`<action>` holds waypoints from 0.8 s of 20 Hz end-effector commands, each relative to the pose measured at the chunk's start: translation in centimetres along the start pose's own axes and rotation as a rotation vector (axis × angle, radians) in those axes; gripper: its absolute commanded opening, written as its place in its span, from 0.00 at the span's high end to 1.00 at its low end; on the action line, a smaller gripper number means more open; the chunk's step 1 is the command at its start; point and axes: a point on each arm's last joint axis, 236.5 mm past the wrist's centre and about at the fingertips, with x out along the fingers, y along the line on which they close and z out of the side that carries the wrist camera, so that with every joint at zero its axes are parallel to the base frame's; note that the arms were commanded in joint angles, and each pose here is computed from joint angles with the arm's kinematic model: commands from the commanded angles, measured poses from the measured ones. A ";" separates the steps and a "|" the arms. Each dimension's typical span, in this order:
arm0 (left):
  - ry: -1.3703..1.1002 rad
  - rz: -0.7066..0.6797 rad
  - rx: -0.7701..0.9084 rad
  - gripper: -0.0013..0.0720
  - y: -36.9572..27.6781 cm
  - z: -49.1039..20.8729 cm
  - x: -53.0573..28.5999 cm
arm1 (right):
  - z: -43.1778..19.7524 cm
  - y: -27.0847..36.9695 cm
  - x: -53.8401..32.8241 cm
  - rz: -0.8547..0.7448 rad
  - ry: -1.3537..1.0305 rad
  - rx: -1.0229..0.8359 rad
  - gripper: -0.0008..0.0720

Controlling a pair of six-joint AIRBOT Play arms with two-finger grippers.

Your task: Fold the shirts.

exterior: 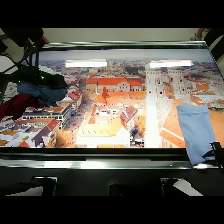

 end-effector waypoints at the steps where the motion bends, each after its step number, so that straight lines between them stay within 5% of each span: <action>1: -0.009 -0.002 0.005 0.93 -0.2 0.2 0.1 | -1.1 -0.7 -0.7 -0.031 0.049 -0.036 0.43; 2: -0.008 -0.002 0.006 0.93 -0.2 0.2 0.0 | -1.0 -1.2 -1.6 -0.059 0.050 -0.062 0.29; 3: -0.001 -0.011 0.006 0.93 -0.5 0.0 -0.2 | -1.0 -1.4 -3.3 -0.079 0.060 -0.111 0.25; 7: -0.104 -0.046 0.095 0.93 -2.6 2.8 -3.2 | 4.3 4.3 -15.6 0.090 -0.247 -0.204 0.23; 9: -0.222 0.069 0.120 0.94 -0.8 6.0 -4.9 | 6.7 11.6 -25.0 0.315 -0.555 -0.307 0.33; 11: -0.266 0.331 0.069 0.94 4.4 7.2 -5.6 | 4.3 18.8 -30.8 0.417 -0.745 -0.522 0.48; 14: -0.069 0.476 0.045 0.93 7.2 3.1 -2.2 | -6.0 27.3 -26.2 0.403 -0.631 -0.896 0.48; 15: 0.049 0.432 -0.025 0.85 6.8 -0.3 0.2 | -9.1 28.2 -23.0 0.340 -0.552 -0.977 0.47; 16: 0.182 0.365 -0.080 0.52 5.9 -4.2 2.3 | -11.7 28.1 -19.3 0.251 -0.449 -0.997 0.48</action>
